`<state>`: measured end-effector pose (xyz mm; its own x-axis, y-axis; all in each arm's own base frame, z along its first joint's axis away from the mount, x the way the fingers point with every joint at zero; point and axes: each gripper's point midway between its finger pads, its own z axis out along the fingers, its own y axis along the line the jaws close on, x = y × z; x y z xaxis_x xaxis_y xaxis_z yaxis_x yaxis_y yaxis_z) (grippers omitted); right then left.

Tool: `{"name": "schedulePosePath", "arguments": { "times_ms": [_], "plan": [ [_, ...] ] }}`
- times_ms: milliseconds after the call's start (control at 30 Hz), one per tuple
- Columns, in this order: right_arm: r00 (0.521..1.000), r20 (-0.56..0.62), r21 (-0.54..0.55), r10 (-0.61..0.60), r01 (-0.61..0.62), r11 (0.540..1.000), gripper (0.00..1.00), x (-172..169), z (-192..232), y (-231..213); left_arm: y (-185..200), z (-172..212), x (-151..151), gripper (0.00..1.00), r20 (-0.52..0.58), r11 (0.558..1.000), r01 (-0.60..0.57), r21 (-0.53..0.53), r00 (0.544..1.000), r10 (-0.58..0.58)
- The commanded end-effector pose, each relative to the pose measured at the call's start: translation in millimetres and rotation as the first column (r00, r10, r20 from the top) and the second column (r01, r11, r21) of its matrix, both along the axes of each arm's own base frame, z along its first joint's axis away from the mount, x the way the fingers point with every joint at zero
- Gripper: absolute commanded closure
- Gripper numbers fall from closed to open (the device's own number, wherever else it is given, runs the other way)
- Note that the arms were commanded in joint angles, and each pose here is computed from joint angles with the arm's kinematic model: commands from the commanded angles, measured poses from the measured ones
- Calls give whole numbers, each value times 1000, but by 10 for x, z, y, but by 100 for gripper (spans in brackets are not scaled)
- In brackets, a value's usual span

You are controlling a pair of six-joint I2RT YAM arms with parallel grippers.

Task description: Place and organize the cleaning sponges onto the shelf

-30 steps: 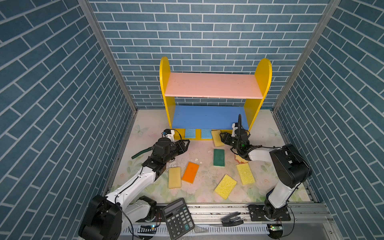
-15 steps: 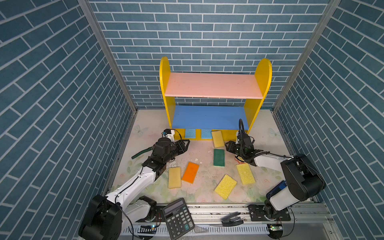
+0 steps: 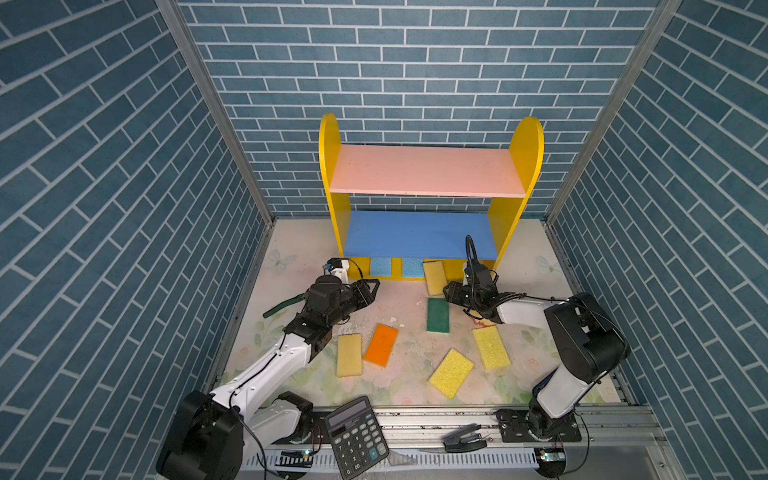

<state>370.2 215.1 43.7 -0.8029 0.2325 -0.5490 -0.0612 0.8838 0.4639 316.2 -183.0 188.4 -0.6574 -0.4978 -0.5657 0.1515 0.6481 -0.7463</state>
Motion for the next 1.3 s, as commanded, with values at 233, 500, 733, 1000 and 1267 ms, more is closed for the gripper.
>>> {"name": "schedulePosePath", "arguments": {
  "times_ms": [233,500,733,1000,1267],
  "plan": [
    [1000,31,-10,5,-5,1000,47,221,-27,96,15,-25,23,53,-2,1000,-1,20,1000,1],
    [1000,4,0,-9,9,1000,70,218,-164,94,12,-3,34,53,-2,1000,0,25,1000,0],
    [1000,0,2,-20,20,1000,93,166,-157,45,10,-8,50,53,-3,1000,-4,20,1000,4],
    [1000,10,26,-13,13,1000,100,-3,-46,-21,-8,12,48,53,-2,1000,6,17,1000,-6],
    [997,21,167,74,-76,983,100,-335,410,86,7,59,30,50,17,1000,2,10,1000,-2]
  ]
}}
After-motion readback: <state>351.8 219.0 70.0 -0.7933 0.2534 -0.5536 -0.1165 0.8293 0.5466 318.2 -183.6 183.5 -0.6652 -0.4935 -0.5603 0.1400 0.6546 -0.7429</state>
